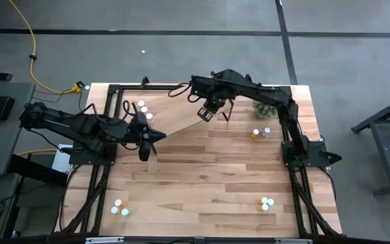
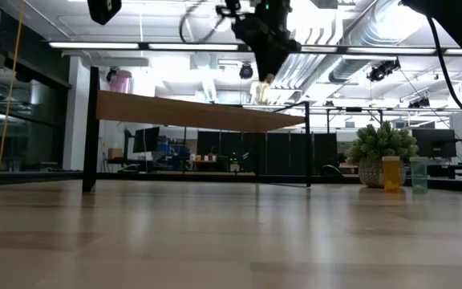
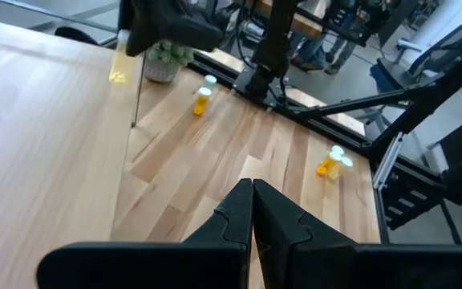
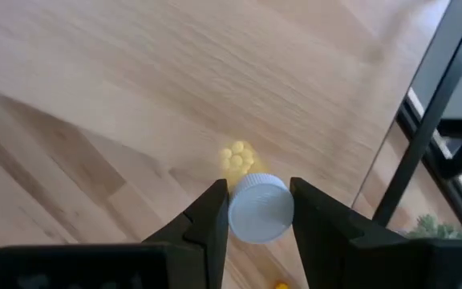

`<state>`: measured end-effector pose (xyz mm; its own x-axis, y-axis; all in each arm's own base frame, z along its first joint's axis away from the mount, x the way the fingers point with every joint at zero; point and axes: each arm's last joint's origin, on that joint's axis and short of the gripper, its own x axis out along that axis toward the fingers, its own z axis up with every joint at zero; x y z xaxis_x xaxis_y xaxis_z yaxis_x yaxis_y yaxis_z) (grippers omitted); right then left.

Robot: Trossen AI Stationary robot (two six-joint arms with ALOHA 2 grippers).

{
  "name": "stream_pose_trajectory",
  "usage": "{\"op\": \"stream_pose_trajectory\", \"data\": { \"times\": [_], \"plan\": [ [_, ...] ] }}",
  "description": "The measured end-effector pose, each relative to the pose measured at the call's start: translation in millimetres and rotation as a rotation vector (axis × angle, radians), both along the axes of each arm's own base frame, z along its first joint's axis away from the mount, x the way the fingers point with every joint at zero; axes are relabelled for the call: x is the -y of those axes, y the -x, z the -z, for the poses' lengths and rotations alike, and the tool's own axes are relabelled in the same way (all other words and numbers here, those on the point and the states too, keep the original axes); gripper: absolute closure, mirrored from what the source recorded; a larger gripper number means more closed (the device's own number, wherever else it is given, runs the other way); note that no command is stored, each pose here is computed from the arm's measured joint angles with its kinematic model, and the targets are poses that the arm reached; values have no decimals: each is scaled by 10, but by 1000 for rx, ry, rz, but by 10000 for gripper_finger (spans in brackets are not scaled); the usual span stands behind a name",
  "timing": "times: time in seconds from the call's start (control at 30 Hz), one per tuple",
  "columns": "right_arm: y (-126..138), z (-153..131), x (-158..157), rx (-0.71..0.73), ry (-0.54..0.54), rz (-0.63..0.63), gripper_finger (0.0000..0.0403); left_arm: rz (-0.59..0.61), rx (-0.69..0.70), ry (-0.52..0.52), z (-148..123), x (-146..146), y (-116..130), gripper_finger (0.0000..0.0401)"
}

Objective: Pick and place medicine bottles onto shelf by color
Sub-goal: Put the top right yellow pill bottle on the shelf

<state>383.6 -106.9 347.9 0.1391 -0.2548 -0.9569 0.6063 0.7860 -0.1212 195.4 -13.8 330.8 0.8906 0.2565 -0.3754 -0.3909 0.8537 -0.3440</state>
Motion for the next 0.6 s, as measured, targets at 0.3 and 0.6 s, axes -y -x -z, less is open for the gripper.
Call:
{"op": "stream_pose_trajectory", "data": {
  "times": [0.3,0.6],
  "plan": [
    [54,127,203,-32,-53,52,297,4,-2,9,10,4,-17,401],
    [51,127,218,-24,-60,22,297,4,-1,9,9,5,-17,401]
  ]
}}
